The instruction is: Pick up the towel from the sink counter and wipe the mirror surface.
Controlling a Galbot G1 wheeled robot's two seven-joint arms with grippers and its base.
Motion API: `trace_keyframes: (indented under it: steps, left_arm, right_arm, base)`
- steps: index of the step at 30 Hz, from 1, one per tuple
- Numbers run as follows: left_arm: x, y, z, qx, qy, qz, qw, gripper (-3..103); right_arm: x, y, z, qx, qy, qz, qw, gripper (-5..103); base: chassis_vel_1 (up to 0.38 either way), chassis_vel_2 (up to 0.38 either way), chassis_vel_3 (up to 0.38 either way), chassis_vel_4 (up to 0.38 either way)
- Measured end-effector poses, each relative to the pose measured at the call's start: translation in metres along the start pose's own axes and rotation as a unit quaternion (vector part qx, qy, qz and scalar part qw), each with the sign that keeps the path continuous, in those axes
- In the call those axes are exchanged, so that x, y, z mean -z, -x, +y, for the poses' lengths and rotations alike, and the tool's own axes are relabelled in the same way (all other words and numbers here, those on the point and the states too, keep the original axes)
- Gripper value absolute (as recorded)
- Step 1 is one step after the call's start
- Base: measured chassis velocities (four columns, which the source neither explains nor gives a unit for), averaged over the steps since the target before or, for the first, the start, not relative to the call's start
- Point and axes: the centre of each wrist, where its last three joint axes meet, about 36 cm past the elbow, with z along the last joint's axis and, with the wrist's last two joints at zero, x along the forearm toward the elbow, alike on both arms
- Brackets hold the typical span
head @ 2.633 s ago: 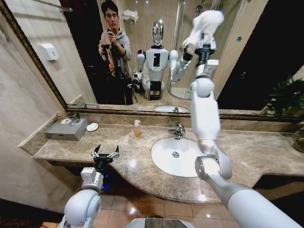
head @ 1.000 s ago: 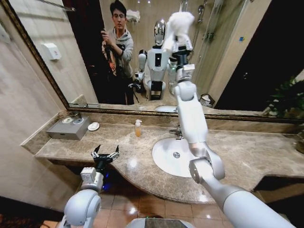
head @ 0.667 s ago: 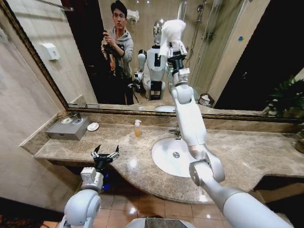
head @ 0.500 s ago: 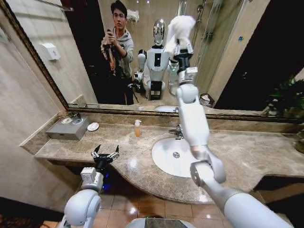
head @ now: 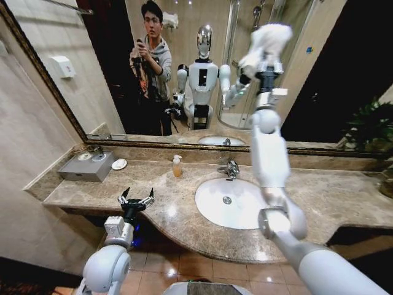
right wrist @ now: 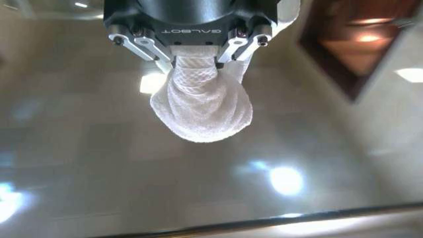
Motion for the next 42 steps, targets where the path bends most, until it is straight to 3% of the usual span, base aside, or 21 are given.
trace_keyframes:
  steps: [3, 10, 13, 16, 17, 19, 20, 23, 25, 28, 30, 31, 33, 35, 37, 42]
  left_arm:
    - [0.0, 0.0, 0.0, 0.0, 0.0, 0.0, 1.0, 100]
    - [0.0, 0.0, 0.0, 0.0, 0.0, 0.0, 1.0, 100]
    - [0.0, 0.0, 0.0, 0.0, 0.0, 0.0, 1.0, 100]
    - [0.0, 0.0, 0.0, 0.0, 0.0, 0.0, 1.0, 100]
    - [0.0, 0.0, 0.0, 0.0, 0.0, 0.0, 1.0, 100]
    - [0.0, 0.0, 0.0, 0.0, 0.0, 0.0, 1.0, 100]
    - [0.0, 0.0, 0.0, 0.0, 0.0, 0.0, 1.0, 100]
    - [0.0, 0.0, 0.0, 0.0, 0.0, 0.0, 1.0, 100]
    - [0.0, 0.0, 0.0, 0.0, 0.0, 0.0, 1.0, 100]
    - [0.0, 0.0, 0.0, 0.0, 0.0, 0.0, 1.0, 100]
    - [0.0, 0.0, 0.0, 0.0, 0.0, 0.0, 1.0, 100]
    - [0.0, 0.0, 0.0, 0.0, 0.0, 0.0, 1.0, 100]
    - [0.0, 0.0, 0.0, 0.0, 0.0, 0.0, 1.0, 100]
    - [0.0, 0.0, 0.0, 0.0, 0.0, 0.0, 1.0, 100]
    - [0.0, 0.0, 0.0, 0.0, 0.0, 0.0, 1.0, 100]
    - [0.0, 0.0, 0.0, 0.0, 0.0, 0.0, 1.0, 100]
  right_arm:
    - [-0.012, -0.007, 0.024, 0.047, -0.016, 0.01, 0.999, 19]
    - [-0.017, -0.012, 0.016, 0.038, -0.018, 0.013, 0.999, 19]
    - [-0.015, -0.014, -0.005, 0.019, -0.026, 0.003, 0.999, 19]
    - [-0.016, -0.029, -0.066, -0.029, -0.054, -0.003, 0.998, 19]
    - [-0.016, -0.029, -0.066, -0.029, -0.054, -0.003, 0.998, 19]
    - [-0.015, -0.036, -0.112, -0.069, -0.073, -0.008, 0.995, 19]
    - [-0.015, -0.036, -0.112, -0.069, -0.073, -0.008, 0.995, 19]
    - [-0.02, -0.042, -0.148, -0.103, -0.076, 0.001, 0.992, 19]
    - [-0.023, -0.043, -0.15, -0.107, -0.073, 0.006, 0.992, 19]
    - [-0.03, -0.041, -0.135, -0.101, -0.059, 0.012, 0.993, 19]
    - [-0.036, -0.037, -0.095, -0.078, -0.043, 0.014, 0.996, 19]
    - [-0.036, -0.037, -0.095, -0.078, -0.043, 0.014, 0.996, 19]
    - [-0.039, -0.035, -0.05, -0.048, -0.034, 0.012, 0.998, 19]
    - [-0.039, -0.035, -0.038, -0.038, -0.032, 0.01, 0.999, 19]
    - [-0.04, -0.037, -0.007, 0.001, -0.039, 0.005, 0.999, 19]
    - [-0.049, -0.052, 0.022, 0.058, -0.059, 0.006, 0.997, 19]
  base:
    - [0.0, 0.0, 0.0, 0.0]
    - [0.0, 0.0, 0.0, 0.0]
    - [0.0, 0.0, 0.0, 0.0]
    - [0.0, 0.0, 0.0, 0.0]
    - [0.0, 0.0, 0.0, 0.0]
    - [0.0, 0.0, 0.0, 0.0]
    - [0.0, 0.0, 0.0, 0.0]
    - [0.0, 0.0, 0.0, 0.0]
    - [0.0, 0.0, 0.0, 0.0]
    - [0.0, 0.0, 0.0, 0.0]
    - [0.0, 0.0, 0.0, 0.0]
    - [0.0, 0.0, 0.0, 0.0]
    - [0.0, 0.0, 0.0, 0.0]
    - [0.0, 0.0, 0.0, 0.0]
    - [0.0, 0.0, 0.0, 0.0]
    - [0.0, 0.0, 0.0, 0.0]
